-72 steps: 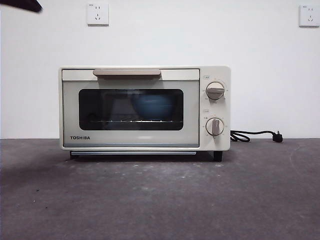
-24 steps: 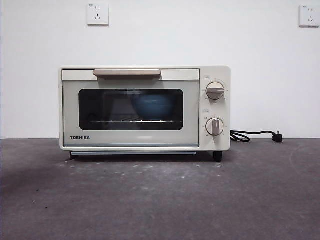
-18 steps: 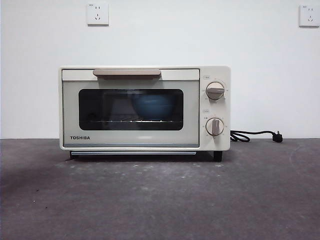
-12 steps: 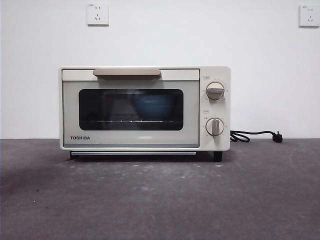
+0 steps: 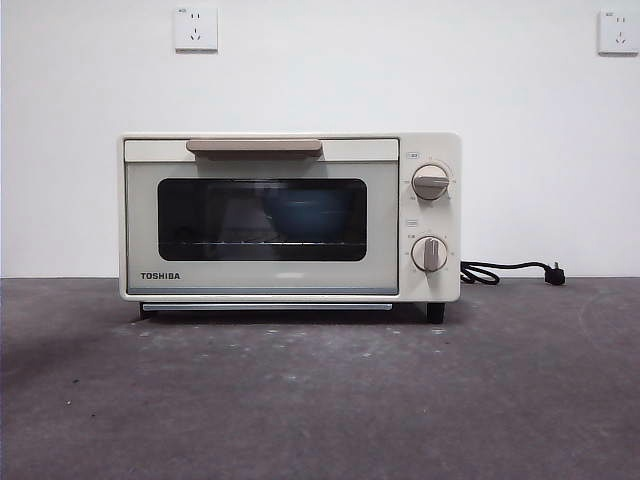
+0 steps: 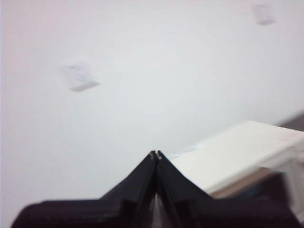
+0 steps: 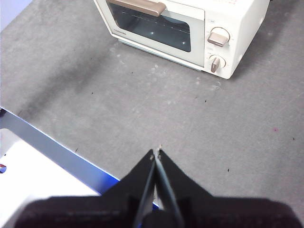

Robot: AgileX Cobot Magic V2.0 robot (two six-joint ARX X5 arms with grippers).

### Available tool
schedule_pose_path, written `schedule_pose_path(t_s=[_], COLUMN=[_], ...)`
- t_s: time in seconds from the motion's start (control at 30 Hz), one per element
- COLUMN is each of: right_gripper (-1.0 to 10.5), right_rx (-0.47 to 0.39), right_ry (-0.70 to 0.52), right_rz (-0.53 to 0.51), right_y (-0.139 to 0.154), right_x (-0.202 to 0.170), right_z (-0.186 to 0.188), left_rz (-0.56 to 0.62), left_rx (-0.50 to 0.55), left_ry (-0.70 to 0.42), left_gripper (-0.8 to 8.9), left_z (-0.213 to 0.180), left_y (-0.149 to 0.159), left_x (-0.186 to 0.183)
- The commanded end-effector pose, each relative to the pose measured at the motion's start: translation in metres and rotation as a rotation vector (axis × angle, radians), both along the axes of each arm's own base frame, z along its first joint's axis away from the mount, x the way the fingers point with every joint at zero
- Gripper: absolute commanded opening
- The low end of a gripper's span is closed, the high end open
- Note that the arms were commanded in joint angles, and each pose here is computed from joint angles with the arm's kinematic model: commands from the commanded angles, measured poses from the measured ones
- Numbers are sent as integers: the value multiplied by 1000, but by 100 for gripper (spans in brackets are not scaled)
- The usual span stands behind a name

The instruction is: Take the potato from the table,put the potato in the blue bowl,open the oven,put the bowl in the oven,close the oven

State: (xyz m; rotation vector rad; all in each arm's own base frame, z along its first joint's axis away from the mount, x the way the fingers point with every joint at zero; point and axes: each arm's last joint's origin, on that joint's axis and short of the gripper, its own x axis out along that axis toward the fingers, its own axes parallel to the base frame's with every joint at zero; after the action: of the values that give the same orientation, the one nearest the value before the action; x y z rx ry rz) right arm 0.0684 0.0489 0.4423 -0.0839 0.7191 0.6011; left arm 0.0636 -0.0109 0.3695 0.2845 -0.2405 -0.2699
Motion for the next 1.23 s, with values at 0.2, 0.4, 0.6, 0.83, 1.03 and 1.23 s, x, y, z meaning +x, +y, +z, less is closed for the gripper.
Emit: schedule_pose_path(t_s=[0.2, 0.4, 0.6, 0.83, 1.03, 1.23], right_gripper=[1, 1, 1, 1, 1, 1], right_rx=[-2, -3, -2, -2, -2, -3], right_ry=[13, 13, 12, 12, 12, 13], right_rz=[-2, -2, -1, -2, -2, -2], right_y=[-1, -1, -1, -1, -1, -1], right_x=[-2, -2, -2, -2, -2, -2], right_z=[-1, -1, -1, -1, -1, -1], left_rz=[137, 172, 201, 201, 196, 195], left_rx=[-1, 0, -4, -51, -59, -165], left_ry=[18, 82, 172, 278, 374, 409], left_gripper=[-4, -4, -4, -4, -4, -4], left_z=[-92, -142, -179, -210, -220, -221], left_y=[4, 6, 7, 7, 7, 7], left_x=[13, 18, 27, 33, 33, 32])
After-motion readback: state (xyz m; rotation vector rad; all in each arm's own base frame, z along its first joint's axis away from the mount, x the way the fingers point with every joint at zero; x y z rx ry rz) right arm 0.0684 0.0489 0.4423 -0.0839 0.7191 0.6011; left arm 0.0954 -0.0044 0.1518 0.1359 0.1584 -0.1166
